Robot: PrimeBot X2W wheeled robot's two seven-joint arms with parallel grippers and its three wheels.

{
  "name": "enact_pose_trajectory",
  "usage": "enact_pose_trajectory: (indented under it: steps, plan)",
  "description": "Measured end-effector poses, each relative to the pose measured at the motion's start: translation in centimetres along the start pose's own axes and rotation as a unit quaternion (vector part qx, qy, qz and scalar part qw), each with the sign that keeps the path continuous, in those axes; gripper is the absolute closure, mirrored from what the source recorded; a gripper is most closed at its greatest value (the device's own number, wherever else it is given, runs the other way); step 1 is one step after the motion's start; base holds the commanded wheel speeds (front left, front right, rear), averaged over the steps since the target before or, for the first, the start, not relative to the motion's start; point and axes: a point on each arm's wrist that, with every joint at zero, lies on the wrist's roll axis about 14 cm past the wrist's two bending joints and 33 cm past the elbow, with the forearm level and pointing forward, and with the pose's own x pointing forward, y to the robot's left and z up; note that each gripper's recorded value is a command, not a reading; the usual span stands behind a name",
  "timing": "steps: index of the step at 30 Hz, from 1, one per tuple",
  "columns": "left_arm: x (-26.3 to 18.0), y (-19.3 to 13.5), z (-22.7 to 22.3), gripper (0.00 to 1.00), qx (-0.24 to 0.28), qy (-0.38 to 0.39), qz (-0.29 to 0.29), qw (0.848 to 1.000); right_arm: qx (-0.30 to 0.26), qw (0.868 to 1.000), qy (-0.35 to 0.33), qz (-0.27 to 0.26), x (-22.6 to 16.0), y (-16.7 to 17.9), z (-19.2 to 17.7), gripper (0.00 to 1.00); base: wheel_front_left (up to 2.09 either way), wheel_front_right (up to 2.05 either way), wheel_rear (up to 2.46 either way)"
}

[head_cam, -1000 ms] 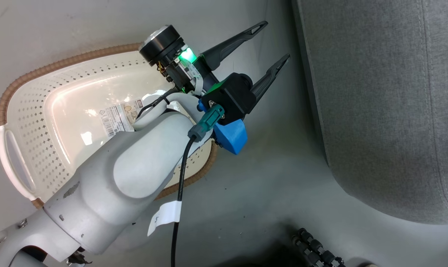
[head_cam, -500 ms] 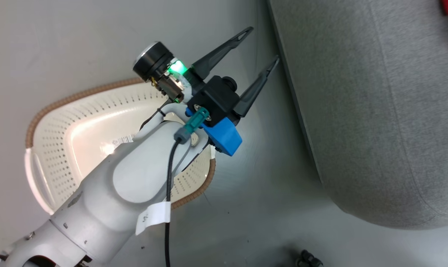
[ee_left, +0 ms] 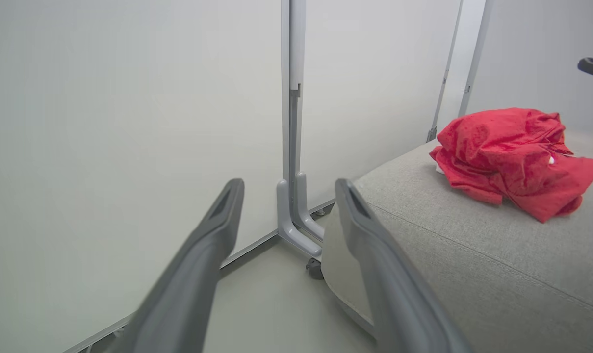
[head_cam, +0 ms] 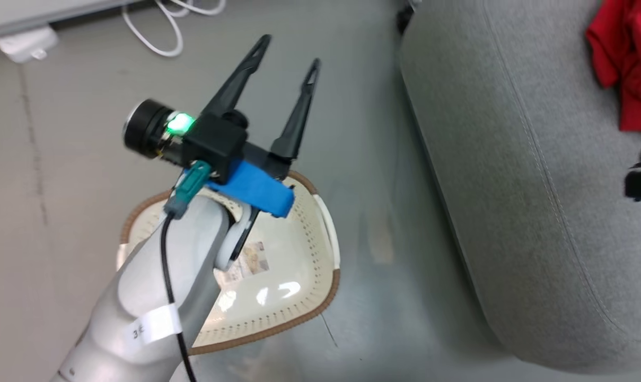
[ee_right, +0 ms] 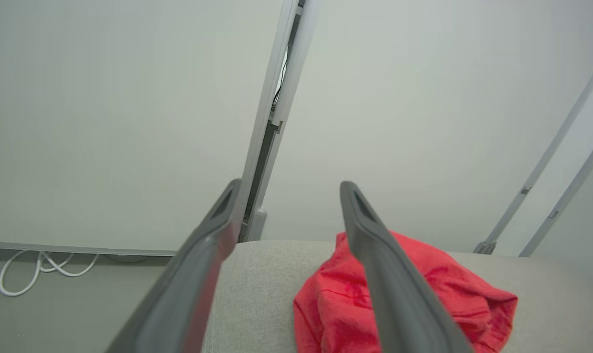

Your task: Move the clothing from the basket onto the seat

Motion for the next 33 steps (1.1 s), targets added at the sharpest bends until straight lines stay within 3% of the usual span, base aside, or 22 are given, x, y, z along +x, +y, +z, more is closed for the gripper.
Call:
enact_pose_trajectory:
  steps: [13, 23, 33]
  plan:
    - [-10.1, 8.1, 5.8, 0.00, 0.021, -0.036, 0.197, 0.980, 0.089, 0.988, -0.052, 0.117, -1.5, 10.0, 4.8, 0.00, 0.00, 0.00, 0.00]
    - [-17.7, 8.9, 7.4, 0.00, 0.027, -0.041, 0.278, 0.959, 0.142, 0.976, -0.046, 0.156, -5.3, 13.5, 6.1, 0.00, 0.00, 0.00, 0.00]
    - [-22.4, 8.0, 7.2, 0.00, 0.026, -0.033, 0.311, 0.949, 0.176, 0.971, -0.010, 0.163, -9.4, 14.7, 4.9, 0.00, 0.00, 0.00, 0.00]
